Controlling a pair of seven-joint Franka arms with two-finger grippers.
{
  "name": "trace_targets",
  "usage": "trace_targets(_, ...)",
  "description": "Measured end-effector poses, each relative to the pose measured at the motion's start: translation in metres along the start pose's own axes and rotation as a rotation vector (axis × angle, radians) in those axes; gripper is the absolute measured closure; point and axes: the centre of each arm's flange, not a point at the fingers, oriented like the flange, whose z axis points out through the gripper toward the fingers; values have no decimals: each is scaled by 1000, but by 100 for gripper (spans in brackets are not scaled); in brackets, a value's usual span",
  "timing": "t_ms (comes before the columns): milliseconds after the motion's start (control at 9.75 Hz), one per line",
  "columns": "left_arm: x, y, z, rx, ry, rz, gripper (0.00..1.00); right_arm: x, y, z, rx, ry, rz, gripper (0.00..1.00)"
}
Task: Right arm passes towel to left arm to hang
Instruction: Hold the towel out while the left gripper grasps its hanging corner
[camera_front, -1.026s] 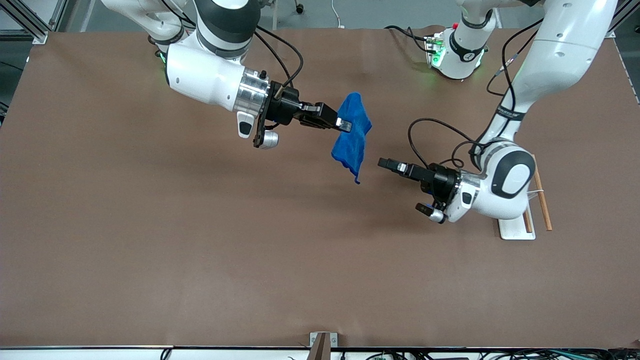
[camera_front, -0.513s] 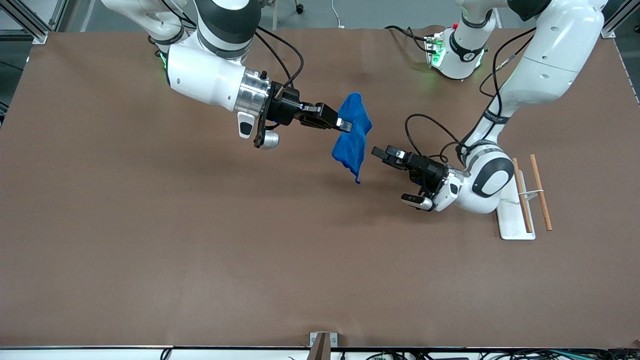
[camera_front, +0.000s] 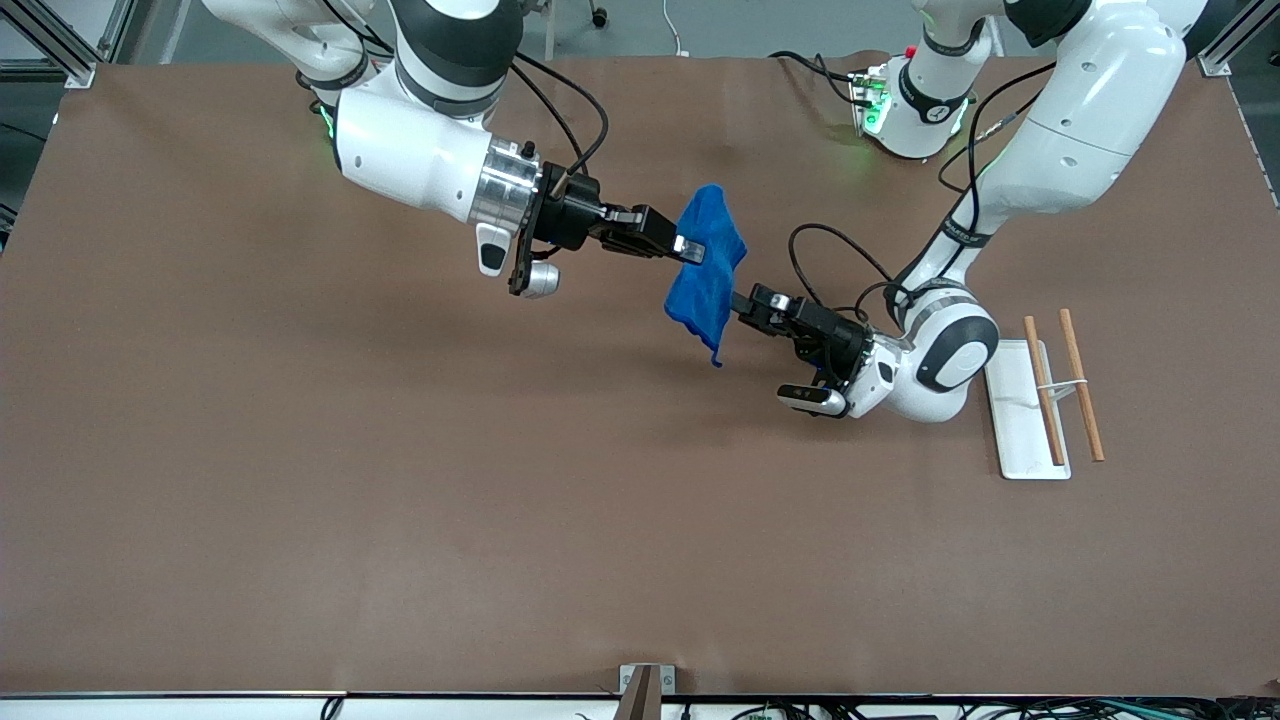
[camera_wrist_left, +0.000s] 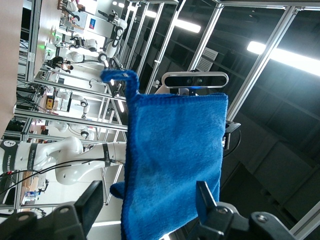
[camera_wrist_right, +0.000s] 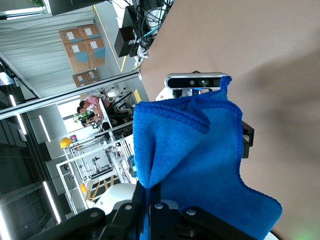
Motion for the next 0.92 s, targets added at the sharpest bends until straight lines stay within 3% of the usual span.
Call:
trace_targets(205,2,2,2,-20,11,6,29,0,0,0,1,3,0,94)
trace_targets(513,5,1,13,-47,14,10,32,0,0,0,1,3,0,94)
trace_targets(821,5,2,14,-48,15,11,55,0,0,0,1,3,0,94)
trace_targets(923,5,3,12,-49,17,14,69,0,0,0,1,3,0,94)
